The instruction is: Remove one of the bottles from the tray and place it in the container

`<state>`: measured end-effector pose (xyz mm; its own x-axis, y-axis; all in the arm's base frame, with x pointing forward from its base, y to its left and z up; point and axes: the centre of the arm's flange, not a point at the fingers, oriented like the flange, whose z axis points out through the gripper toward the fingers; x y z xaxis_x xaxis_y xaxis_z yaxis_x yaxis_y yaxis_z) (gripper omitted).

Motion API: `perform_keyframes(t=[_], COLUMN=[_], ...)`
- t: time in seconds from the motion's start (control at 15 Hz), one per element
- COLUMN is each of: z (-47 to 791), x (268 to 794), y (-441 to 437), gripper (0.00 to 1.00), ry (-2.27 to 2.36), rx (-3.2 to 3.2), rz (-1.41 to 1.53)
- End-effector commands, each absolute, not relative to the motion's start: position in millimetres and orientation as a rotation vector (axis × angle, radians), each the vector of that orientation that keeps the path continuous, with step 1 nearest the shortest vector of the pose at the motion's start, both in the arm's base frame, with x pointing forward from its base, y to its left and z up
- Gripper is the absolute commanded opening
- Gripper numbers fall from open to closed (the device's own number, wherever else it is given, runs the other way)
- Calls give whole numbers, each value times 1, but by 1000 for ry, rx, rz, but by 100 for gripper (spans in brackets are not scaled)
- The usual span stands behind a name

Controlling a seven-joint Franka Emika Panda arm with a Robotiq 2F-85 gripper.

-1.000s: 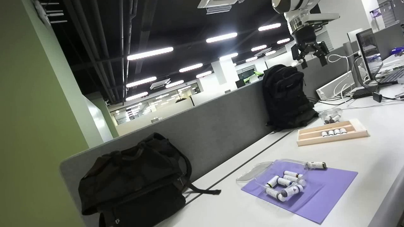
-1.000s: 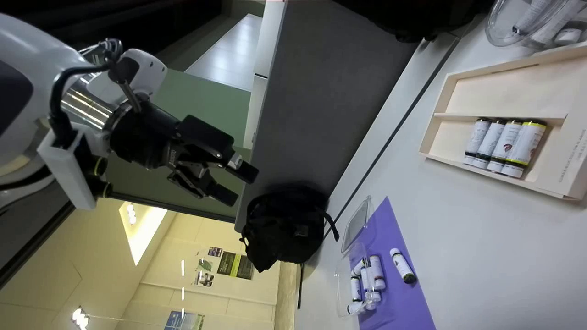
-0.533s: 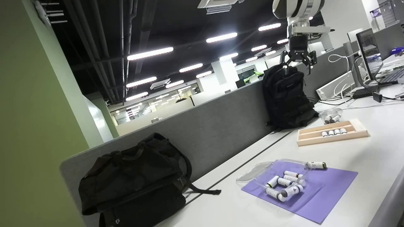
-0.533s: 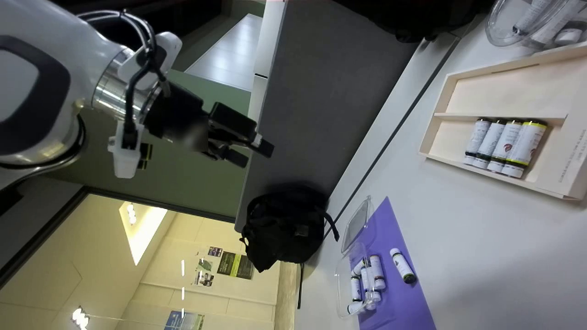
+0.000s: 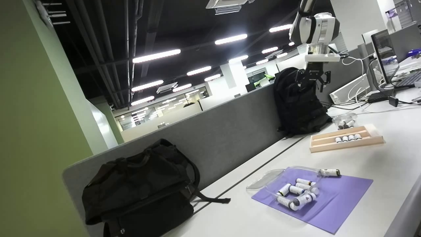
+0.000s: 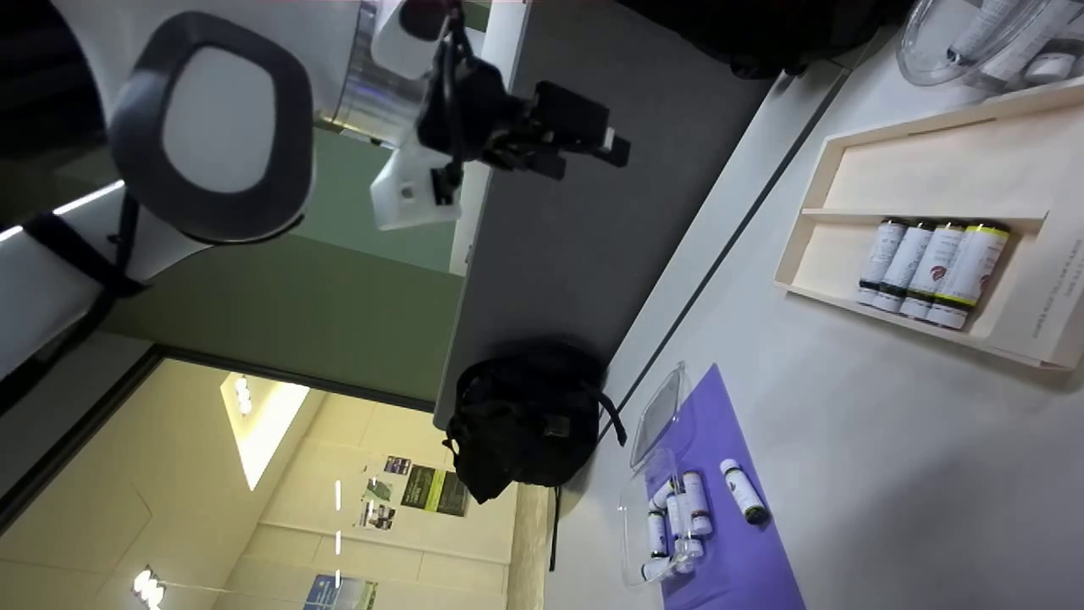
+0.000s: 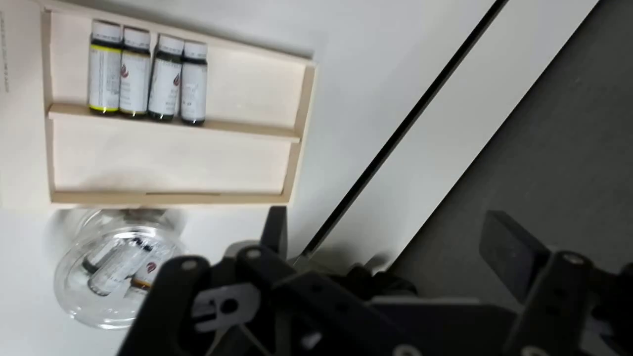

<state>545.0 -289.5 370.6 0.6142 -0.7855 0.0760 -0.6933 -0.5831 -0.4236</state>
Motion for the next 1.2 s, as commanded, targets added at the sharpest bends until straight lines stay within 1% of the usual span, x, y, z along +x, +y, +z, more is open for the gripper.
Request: perform_keyframes(t=[0.0,0.07,0.13,0.33,0.73,1.13], z=[346,338,340,325,328,256], x=[563,561,548,549,552,556], y=[-321,-325,-315,-322,-322,-316], gripper=[100,100,100,100,100,100], ry=[1445,1513,1382,1461,1473,1508], rx=[-2416,-2391,-2451,-2421,-2411,-2416], rz=[-423,-380,-402,-376,-383,-382])
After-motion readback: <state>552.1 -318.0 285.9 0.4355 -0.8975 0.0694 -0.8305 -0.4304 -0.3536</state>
